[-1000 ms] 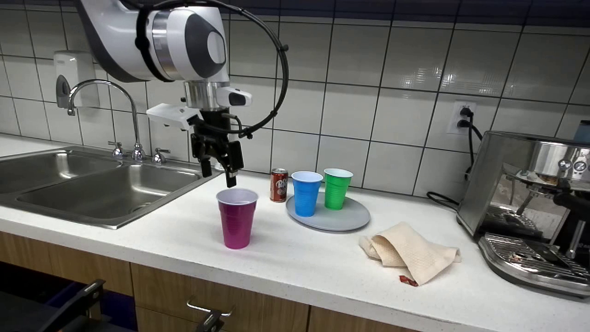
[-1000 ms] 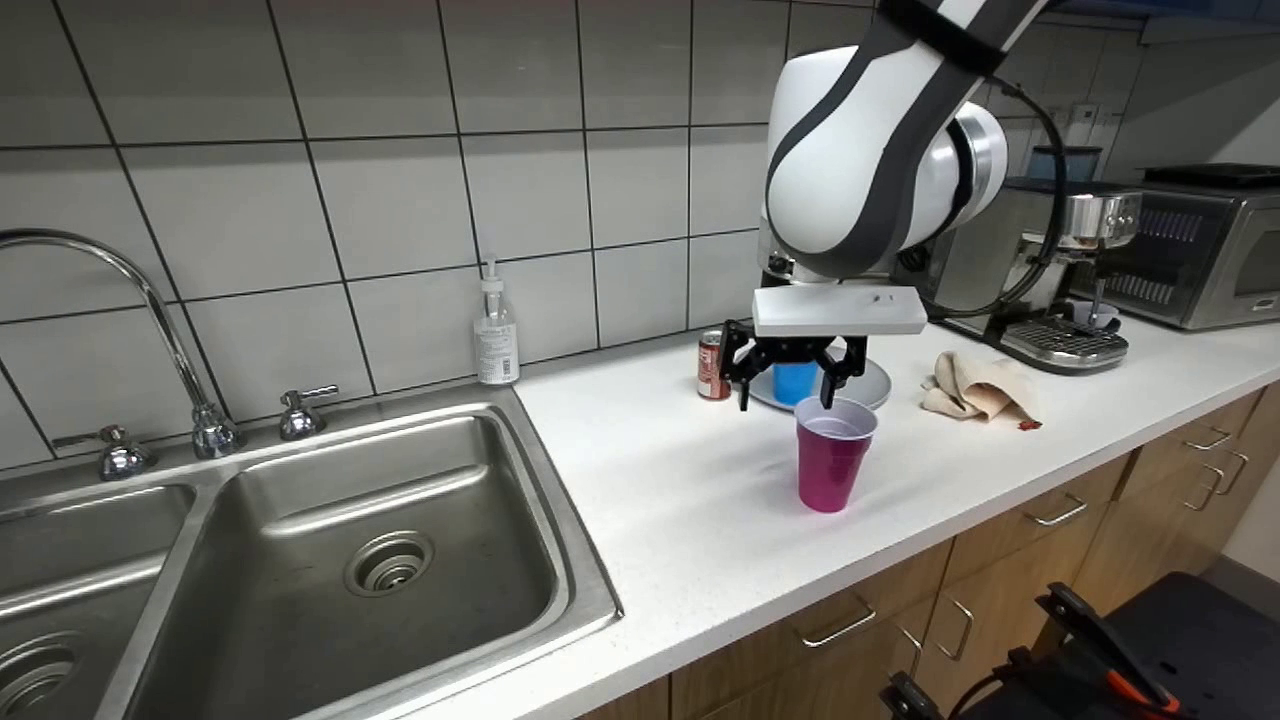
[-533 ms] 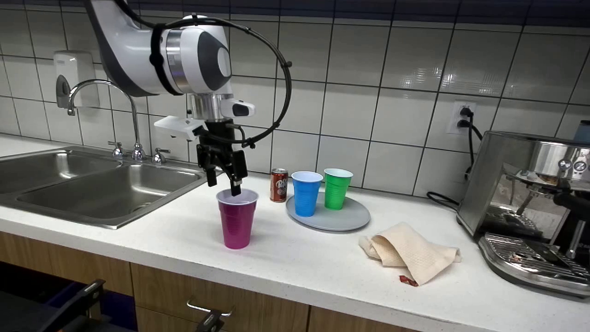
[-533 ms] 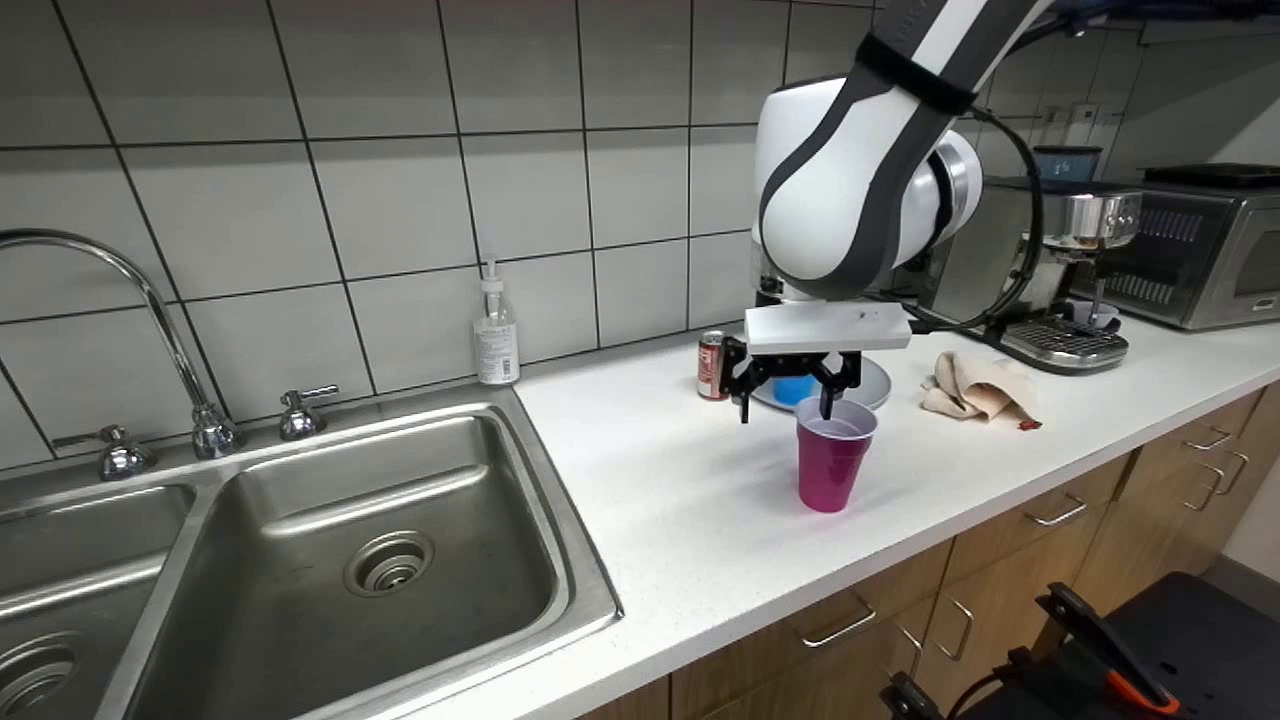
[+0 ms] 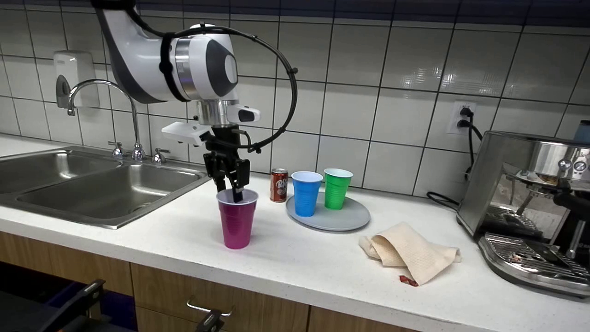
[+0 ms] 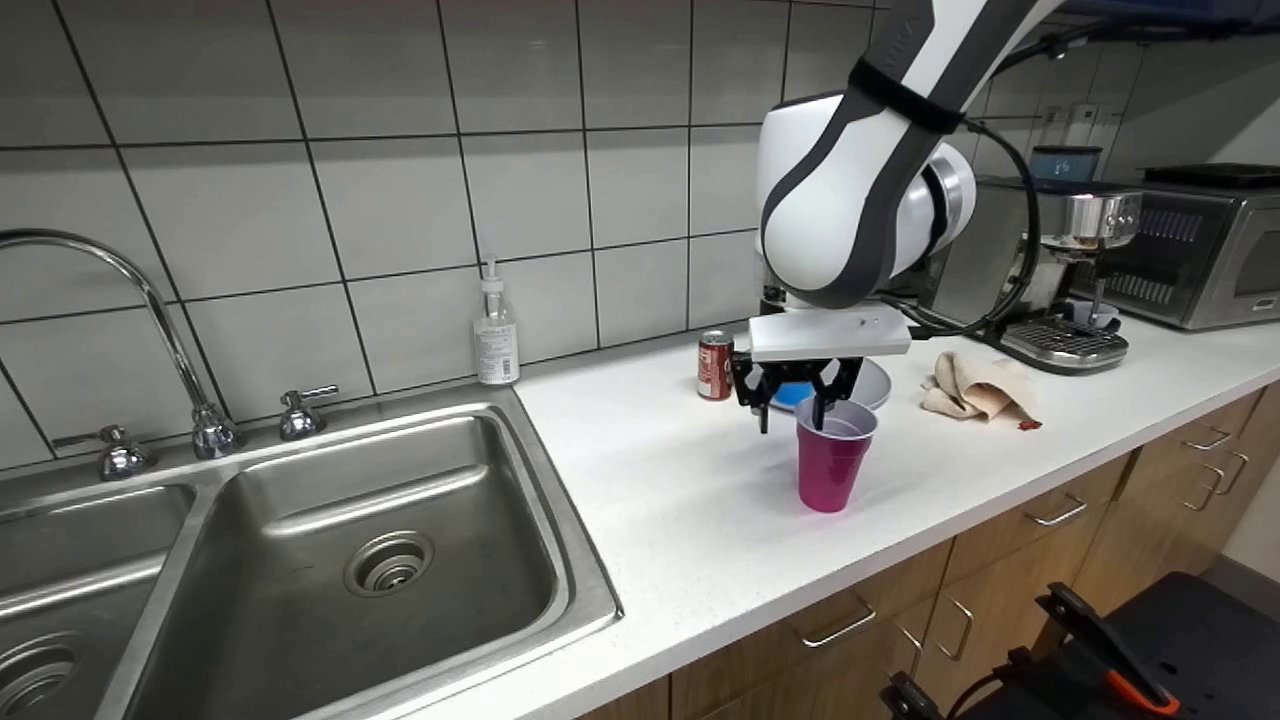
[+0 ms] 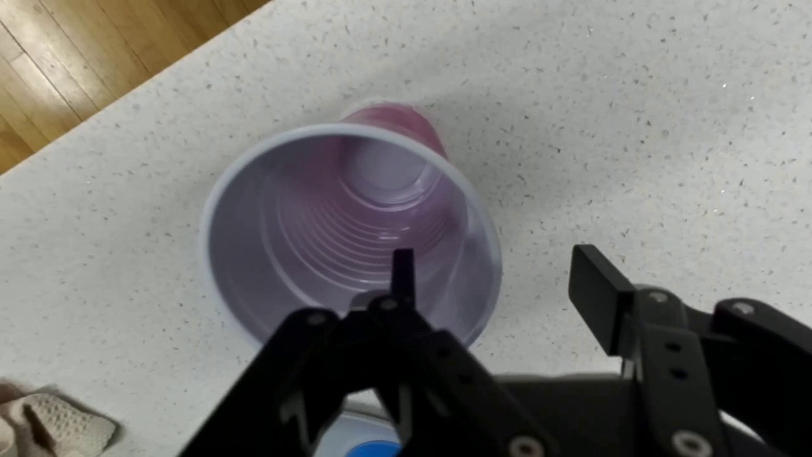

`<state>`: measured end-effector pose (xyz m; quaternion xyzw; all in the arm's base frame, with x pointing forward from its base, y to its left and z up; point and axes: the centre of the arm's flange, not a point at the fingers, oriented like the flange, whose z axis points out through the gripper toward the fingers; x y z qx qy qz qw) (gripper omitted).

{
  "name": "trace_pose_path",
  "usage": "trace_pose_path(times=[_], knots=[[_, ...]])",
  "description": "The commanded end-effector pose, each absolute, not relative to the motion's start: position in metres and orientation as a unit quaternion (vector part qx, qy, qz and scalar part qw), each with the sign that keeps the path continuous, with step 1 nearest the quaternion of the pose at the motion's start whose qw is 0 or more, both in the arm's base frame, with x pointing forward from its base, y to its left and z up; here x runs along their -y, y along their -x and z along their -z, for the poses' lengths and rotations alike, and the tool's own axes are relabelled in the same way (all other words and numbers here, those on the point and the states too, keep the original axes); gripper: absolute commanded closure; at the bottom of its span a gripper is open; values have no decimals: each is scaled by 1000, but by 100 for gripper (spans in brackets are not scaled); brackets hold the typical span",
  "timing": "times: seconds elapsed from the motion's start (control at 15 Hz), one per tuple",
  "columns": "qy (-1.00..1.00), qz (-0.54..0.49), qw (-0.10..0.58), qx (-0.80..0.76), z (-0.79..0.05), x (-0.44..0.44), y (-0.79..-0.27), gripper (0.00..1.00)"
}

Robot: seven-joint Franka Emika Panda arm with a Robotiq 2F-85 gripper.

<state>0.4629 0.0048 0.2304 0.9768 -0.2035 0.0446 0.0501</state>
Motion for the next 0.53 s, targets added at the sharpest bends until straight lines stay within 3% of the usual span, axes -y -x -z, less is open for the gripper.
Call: trace_pose_path(times=[0.0,0.27,0.47], knots=[[-977,-50,54,203,-229,-5,-468,66],[-977,-50,54,201,-231,-2,-467,97],[-979,-52,54,189,-235,2,-467,100]])
